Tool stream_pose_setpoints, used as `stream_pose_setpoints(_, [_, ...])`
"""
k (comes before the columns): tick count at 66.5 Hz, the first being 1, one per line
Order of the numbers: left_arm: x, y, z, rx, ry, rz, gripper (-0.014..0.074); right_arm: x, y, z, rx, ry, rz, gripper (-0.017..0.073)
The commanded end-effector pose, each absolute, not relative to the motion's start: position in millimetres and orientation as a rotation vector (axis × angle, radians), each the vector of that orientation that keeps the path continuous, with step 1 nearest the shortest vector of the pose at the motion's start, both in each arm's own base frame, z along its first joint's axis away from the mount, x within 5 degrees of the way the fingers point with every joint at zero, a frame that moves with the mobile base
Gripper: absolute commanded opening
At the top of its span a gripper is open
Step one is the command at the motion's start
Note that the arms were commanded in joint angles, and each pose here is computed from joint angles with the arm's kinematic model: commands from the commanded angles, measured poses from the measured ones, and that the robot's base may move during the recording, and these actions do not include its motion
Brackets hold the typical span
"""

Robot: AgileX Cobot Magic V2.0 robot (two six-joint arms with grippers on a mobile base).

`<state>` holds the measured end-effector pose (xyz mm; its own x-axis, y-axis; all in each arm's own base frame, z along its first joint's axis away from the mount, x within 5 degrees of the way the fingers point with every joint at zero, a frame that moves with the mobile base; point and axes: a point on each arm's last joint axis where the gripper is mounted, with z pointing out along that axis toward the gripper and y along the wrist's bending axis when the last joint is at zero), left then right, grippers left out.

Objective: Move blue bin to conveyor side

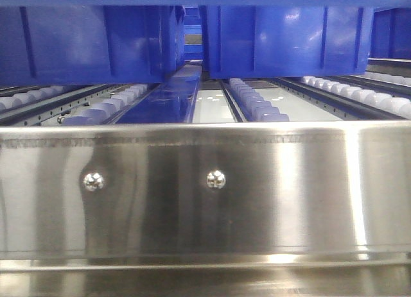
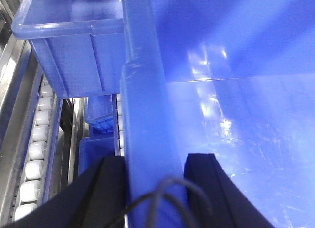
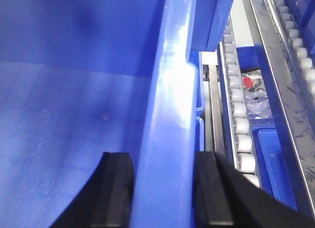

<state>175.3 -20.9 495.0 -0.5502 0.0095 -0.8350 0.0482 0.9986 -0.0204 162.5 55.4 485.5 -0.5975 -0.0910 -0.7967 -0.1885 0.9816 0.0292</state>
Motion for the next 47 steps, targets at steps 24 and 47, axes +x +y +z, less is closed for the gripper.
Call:
stream_pose_setpoints(24, [170.8,-20.0,511.5,0.065,2.011,-0.035,-0.0013,158.6,48.9,502.1,-0.207,2.061,0.094,-0.0069])
stream_pose_setpoints(47, [170.8,-20.0,511.5,0.065,2.011,-0.035,-0.0013,158.6,48.9,502.1,-0.207,2.061,0.094,-0.0069])
